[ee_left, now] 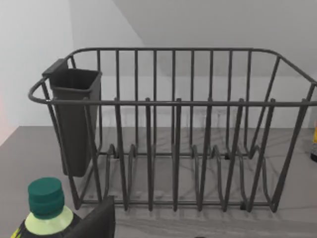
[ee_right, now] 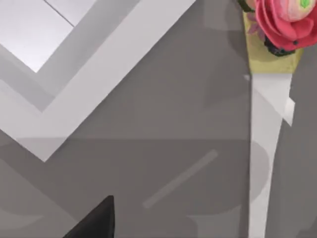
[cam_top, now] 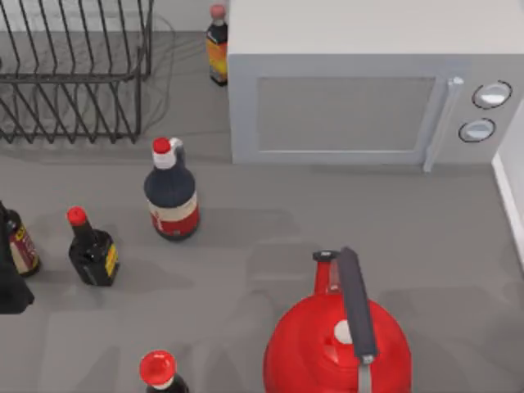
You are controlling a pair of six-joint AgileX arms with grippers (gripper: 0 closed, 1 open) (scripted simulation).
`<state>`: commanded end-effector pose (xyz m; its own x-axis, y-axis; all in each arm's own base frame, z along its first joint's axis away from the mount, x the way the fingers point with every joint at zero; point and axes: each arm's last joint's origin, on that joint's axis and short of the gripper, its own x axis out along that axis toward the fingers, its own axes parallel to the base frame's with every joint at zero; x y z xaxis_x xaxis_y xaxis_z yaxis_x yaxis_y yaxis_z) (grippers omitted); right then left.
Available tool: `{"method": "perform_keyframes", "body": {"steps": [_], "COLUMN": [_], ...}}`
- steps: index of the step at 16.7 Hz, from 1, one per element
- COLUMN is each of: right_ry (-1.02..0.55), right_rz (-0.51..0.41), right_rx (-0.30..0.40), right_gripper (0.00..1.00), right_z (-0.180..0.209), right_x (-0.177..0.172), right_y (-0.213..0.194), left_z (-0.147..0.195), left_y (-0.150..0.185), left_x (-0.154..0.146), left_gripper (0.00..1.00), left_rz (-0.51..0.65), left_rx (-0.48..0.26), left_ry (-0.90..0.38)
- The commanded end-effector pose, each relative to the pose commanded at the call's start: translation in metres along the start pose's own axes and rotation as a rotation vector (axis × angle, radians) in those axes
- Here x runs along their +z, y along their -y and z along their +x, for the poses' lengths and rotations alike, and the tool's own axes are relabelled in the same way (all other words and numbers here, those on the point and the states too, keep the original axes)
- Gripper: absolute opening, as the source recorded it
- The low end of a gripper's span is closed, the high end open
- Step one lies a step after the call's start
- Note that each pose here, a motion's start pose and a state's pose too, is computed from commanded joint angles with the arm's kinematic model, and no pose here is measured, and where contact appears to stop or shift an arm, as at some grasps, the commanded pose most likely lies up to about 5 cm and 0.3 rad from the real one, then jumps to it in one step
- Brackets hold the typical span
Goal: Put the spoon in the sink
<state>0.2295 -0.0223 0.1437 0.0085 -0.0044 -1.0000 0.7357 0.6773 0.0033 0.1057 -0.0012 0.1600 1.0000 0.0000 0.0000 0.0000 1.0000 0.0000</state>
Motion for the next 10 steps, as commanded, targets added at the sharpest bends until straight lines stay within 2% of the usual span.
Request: {"method": "perform_keyframes", "body": {"steps": [5, 10], "right_ry": [-0.001, -0.004], "right_rz": [0.0, 0.001], "right_rx": [-0.001, -0.003], "right_gripper": [1.0, 1.0], "right_z": [0.046, 0.051], "right_x": [-0.003, -0.004], "right_y": [0.003, 0.004], "left_z": [0.0, 0.0], "left_y": [0.0, 0.0], "left_x": [0.0, 0.0], "left_gripper": [1.0, 1.0], "left_rz": [0.0, 0.0], "left_rx": [0.0, 0.0], "left_ry": [0.0, 0.0]}}
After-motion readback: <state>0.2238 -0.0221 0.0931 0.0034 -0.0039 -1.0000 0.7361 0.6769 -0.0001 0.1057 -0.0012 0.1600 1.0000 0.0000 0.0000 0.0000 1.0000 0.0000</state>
